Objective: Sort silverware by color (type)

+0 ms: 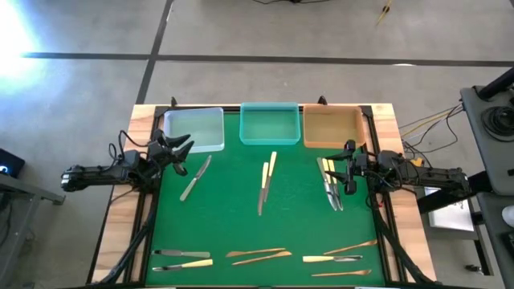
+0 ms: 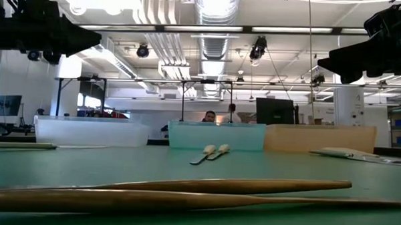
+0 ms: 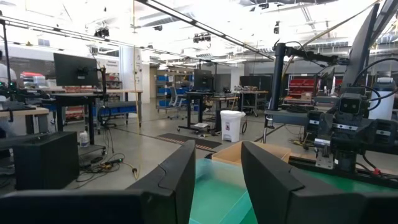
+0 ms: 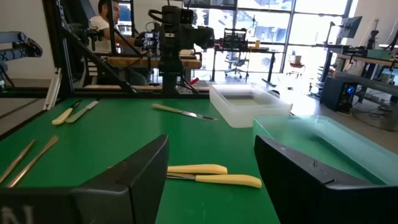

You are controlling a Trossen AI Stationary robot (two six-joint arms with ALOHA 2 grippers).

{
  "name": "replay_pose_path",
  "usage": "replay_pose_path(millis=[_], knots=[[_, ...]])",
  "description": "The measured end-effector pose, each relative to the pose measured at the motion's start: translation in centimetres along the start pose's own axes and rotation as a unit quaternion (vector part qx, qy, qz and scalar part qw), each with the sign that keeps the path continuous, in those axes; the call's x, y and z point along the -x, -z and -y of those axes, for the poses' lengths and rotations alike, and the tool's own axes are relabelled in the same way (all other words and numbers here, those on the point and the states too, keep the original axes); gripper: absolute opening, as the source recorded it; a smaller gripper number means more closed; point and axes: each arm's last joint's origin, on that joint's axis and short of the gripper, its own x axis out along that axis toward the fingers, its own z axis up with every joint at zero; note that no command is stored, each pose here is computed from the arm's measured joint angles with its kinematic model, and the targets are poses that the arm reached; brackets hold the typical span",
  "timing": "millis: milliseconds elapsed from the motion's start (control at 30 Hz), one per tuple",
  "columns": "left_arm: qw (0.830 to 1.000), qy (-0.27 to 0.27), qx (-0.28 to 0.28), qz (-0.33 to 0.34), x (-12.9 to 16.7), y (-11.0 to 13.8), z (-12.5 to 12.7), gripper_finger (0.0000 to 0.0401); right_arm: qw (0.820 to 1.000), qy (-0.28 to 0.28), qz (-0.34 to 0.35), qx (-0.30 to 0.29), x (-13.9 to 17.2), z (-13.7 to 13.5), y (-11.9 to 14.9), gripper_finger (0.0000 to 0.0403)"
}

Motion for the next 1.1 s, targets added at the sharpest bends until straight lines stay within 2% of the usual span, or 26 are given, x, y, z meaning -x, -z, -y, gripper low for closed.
replay_pose_path(millis=[433, 500, 700, 833, 967, 1100], knots=[[1.0, -0.002, 0.001, 0.001, 0.0, 0.0, 0.0, 0.0113, 1.0, 0.0, 0.0, 0.0, 0.0, 0.0, 0.0, 0.0231], [1.0, -0.029, 0.006, 0.005, 0.0, -0.2, -0.2, 0.0113, 1.0, 0.0, 0.0, 0.0, 0.0, 0.0, 0.0, 0.0231], [0.986, -0.107, 0.111, 0.061, 0.2, -1.4, -0.8, 0.0113, 1.0, 0.0, 0.0, 0.0, 0.0, 0.0, 0.0, 0.0231], [0.979, -0.127, 0.149, 0.055, 0.1, -1.6, -1.0, 0.0113, 1.0, 0.0, 0.0, 0.0, 0.0, 0.0, 0.0, 0.0231], [0.974, -0.127, 0.188, 0.025, -0.2, -3.8, -1.0, 0.0113, 1.0, 0.0, 0.0, 0.0, 0.0, 0.0, 0.0, 0.0231], [0.975, -0.132, 0.177, -0.034, -1.3, -7.1, -0.8, 0.0113, 1.0, 0.0, 0.0, 0.0, 0.0, 0.0, 0.0, 0.0231]])
